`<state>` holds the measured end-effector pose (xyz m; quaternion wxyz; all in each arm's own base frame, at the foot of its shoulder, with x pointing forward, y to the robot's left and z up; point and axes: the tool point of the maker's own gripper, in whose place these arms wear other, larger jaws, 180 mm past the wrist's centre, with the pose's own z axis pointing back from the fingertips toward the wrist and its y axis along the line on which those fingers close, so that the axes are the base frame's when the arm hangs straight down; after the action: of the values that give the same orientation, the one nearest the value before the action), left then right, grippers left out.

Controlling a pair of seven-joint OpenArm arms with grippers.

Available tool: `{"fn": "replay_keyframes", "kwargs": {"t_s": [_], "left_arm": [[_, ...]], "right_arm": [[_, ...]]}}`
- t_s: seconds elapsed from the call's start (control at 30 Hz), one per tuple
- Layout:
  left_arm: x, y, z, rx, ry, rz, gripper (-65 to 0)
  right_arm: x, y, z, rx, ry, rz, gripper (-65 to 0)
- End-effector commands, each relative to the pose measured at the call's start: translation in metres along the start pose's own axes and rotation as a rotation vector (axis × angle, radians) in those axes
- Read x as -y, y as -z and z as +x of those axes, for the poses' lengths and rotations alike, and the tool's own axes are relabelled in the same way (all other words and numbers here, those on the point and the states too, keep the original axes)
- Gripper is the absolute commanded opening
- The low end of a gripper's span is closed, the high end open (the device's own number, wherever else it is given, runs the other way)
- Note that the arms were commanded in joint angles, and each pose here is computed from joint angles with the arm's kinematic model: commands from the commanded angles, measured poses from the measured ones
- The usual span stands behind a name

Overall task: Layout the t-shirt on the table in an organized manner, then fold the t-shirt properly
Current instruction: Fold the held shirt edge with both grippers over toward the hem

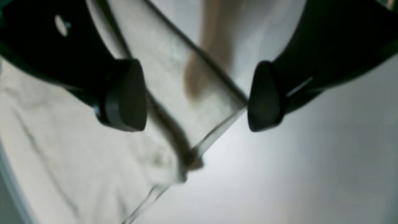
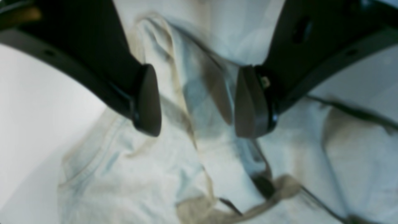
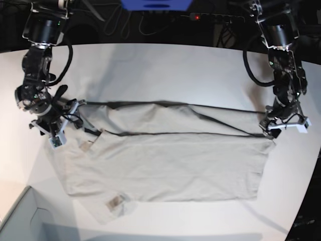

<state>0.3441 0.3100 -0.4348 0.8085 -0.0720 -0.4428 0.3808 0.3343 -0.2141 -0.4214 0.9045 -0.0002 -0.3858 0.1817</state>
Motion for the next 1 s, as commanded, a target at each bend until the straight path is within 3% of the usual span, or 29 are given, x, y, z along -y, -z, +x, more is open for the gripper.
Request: {"fn": "replay_keyframes", "kwargs": {"t_s": [0.0,0.13,0.2,0.27,0.4,0.43,0.73,0.97], "left_arm": [[0.007,0.002,0.02,0.051,0.003,-0.021,-15.8],[0.001,0.005,0.011,0.027,0.0,-0.005,-16.1],[0.001,0.005,0.01,0.022,0.0,-0.003,-19.5],[-0.001,0.006,0.006,0.013,-0.003,0.003,-30.3],[-0.008,0.008,-0.001,-0.007,-0.012,0.019,-60.1],[-0.008,0.008,-0.001,-0.007,-0.012,0.019,-65.0],[-0.015,0.006,0.01,0.012,0.006,0.026,-64.9],[-0.018,0.005,0.017,0.021,0.017,0.031,-64.9]], "right_arm": [[0.007,-0.004,0.012,0.038,-0.01,-0.01,-27.3],[0.008,-0.004,0.011,0.033,-0.012,-0.012,-27.3],[0.008,-0.004,0.01,0.03,-0.013,-0.013,-27.4],[0.009,-0.005,0.009,0.028,-0.015,-0.014,-27.4],[0.01,-0.007,-0.002,0.006,-0.019,-0.015,-27.3],[0.01,-0.007,-0.002,0.004,-0.019,-0.015,-27.3],[0.006,-0.006,-0.002,0.007,-0.021,-0.004,-29.5],[-0.001,0.015,-0.006,-0.032,0.008,0.044,-58.5]]}}
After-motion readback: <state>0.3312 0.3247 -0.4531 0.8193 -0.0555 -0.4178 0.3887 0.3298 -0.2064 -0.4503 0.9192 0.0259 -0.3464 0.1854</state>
